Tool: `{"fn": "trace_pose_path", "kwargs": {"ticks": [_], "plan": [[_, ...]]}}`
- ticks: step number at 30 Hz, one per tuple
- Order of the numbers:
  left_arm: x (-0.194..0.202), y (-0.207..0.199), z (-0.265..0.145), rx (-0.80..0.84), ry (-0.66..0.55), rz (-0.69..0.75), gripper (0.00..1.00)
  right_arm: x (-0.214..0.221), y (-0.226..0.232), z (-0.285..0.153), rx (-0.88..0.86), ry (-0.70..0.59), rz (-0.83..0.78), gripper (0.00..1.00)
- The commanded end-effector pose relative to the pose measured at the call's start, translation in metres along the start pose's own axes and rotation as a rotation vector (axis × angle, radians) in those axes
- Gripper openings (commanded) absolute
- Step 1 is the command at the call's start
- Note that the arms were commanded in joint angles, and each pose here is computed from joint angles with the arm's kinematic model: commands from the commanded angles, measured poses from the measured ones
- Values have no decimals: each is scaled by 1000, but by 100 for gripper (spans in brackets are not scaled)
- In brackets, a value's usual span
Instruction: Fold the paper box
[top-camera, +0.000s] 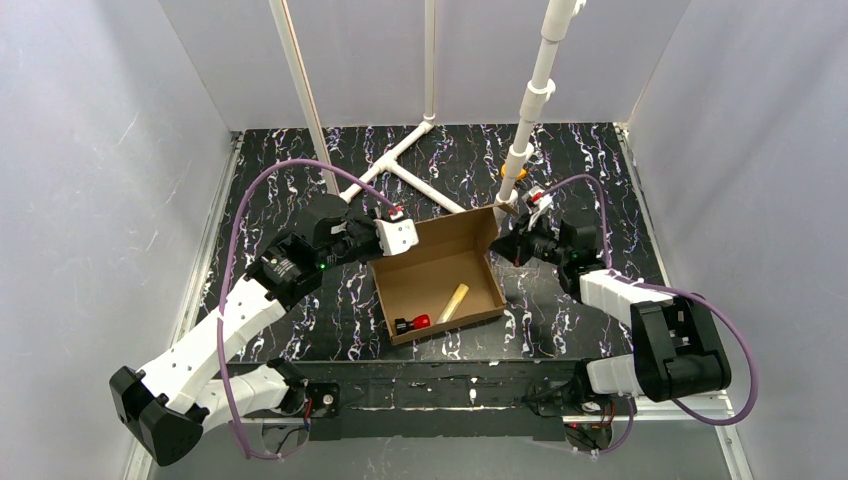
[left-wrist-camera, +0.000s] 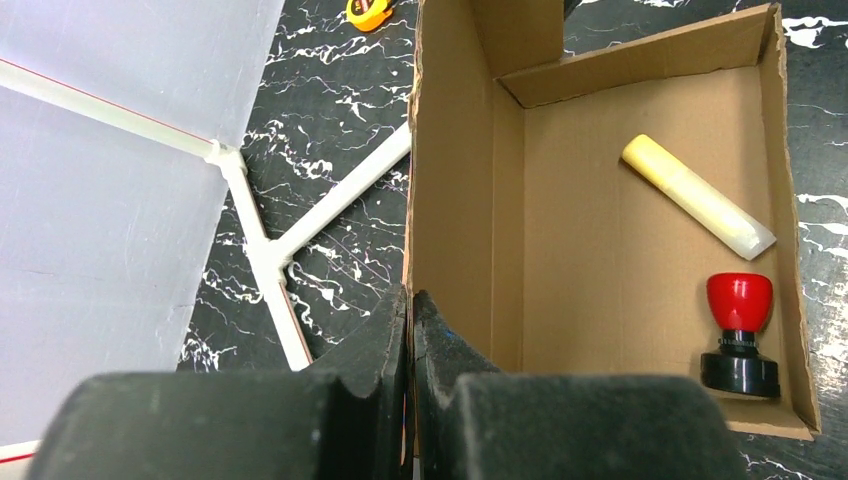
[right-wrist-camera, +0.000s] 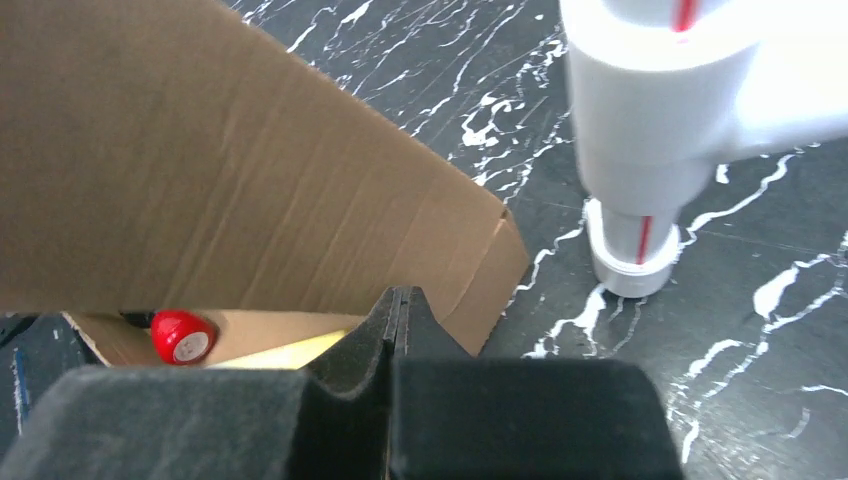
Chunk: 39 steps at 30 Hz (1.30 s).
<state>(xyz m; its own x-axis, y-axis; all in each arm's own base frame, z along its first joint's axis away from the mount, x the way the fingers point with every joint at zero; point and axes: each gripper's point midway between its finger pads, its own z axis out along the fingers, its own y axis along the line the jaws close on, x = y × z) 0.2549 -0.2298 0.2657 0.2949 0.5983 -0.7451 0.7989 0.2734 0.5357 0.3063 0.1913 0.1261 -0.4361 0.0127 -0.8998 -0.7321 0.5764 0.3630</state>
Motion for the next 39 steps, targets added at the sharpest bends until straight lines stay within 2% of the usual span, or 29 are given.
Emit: {"fn": "trace_pose_path", "kwargs": {"ticks": [1,7,12,15,18,28,31,35,37,39], "plan": [[12,-25,2,101,36,-62,0,-14,19,11,-60,-72,-16,1],[12,-28,1,116,36,-58,0,-6,6,13,0,-37,-38,1],[14,-30,0,124,39,-52,0,-11,15,12,-41,-48,-24,1],[15,-34,-1,142,43,-57,0,8,2,9,3,49,-53,1],[16,-37,-2,147,41,-57,0,17,-5,1,18,81,-68,1],[15,-46,-6,172,24,-78,0,10,-13,-8,43,80,-92,1],[18,-48,-5,175,34,-81,0,-5,-18,-19,57,88,-146,1],[20,-48,-6,170,43,-80,0,-15,-23,-60,20,223,-264,1],[20,-48,-6,170,44,-77,0,-20,-13,-83,-50,252,-378,1],[21,-48,-6,169,46,-75,0,-14,20,-98,-197,263,-474,1]]}}
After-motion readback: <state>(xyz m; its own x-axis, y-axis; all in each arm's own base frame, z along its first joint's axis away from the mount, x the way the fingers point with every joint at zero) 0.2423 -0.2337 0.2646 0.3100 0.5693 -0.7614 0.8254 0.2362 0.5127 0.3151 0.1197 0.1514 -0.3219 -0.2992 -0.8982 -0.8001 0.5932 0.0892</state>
